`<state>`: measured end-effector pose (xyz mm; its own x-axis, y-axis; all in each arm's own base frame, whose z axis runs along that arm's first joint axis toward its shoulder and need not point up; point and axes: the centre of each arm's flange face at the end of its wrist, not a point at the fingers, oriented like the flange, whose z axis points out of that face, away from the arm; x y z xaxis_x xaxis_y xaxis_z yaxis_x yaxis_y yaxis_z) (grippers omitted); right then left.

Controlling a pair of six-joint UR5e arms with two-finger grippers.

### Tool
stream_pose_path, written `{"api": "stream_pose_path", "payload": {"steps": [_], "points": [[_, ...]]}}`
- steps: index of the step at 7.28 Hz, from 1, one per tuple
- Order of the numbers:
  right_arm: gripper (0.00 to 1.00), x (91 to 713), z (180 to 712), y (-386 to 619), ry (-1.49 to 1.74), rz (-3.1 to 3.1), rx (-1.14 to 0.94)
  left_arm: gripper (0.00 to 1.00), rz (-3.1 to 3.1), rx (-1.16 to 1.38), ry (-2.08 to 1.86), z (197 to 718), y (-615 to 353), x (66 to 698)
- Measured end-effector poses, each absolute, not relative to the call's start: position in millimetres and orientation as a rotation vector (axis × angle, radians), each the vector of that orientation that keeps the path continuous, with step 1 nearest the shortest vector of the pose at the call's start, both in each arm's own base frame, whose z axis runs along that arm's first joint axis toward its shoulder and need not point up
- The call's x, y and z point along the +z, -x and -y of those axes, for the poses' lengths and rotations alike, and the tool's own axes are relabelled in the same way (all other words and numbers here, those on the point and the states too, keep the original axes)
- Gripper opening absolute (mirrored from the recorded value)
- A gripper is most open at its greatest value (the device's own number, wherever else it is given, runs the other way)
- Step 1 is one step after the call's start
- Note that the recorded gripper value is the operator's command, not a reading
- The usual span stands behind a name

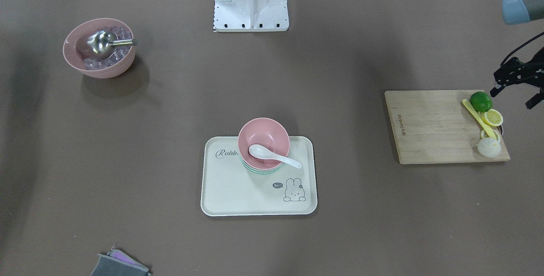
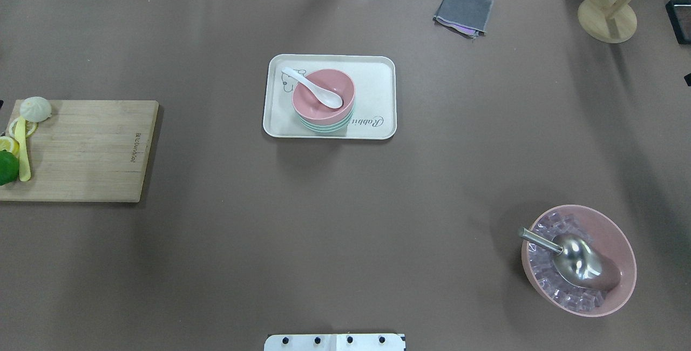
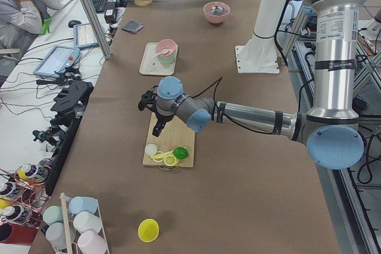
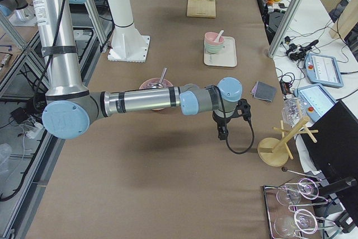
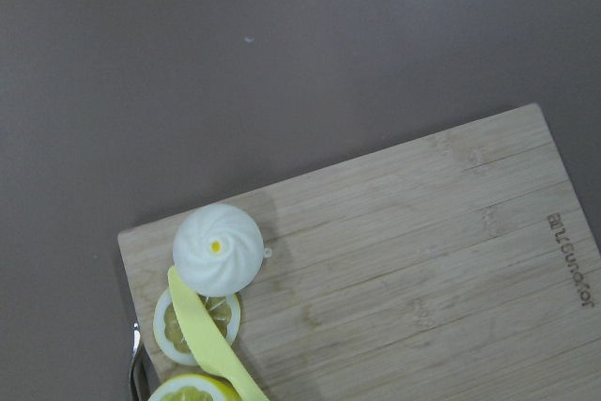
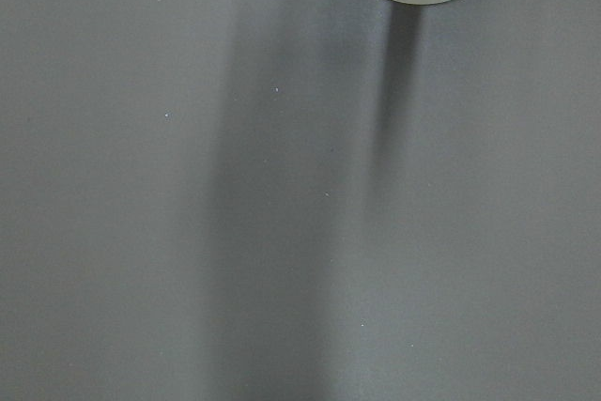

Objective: Stack pink bowl on green and place spoon

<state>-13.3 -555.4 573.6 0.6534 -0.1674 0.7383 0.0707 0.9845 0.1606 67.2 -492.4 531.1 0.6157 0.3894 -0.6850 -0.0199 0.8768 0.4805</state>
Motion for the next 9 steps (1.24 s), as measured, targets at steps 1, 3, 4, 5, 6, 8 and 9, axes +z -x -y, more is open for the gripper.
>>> {"api": "stream_pose_path", "payload": {"steps": [1, 3, 4, 5, 6, 8, 9], "points": [[1.0, 574, 555, 13, -0.121, 0.849, -0.136, 0.98, -0.886, 0.245, -0.536, 493, -52, 523], [1.0, 569, 554, 15, -0.132, 0.849, -0.143, 0.98, -0.887, 0.244, -0.665, 493, -29, 507], [1.0, 565, 552, 16, -0.14, 0.85, -0.149, 0.98, -0.888, 0.245, -0.724, 492, -20, 499], [1.0, 564, 550, 19, -0.141, 0.851, -0.154, 0.98, -0.887, 0.245, -0.778, 490, -11, 492], [1.0, 562, 549, 21, -0.144, 0.85, -0.16, 0.98, -0.888, 0.239, -0.816, 487, -3, 485], [1.0, 554, 548, 23, -0.156, 0.848, -0.168, 0.98, -0.895, 0.206, -0.831, 485, 6, 479], [1.0, 553, 548, 23, -0.158, 0.848, -0.169, 0.98, -0.895, 0.197, -0.823, 484, 7, 482]]}}
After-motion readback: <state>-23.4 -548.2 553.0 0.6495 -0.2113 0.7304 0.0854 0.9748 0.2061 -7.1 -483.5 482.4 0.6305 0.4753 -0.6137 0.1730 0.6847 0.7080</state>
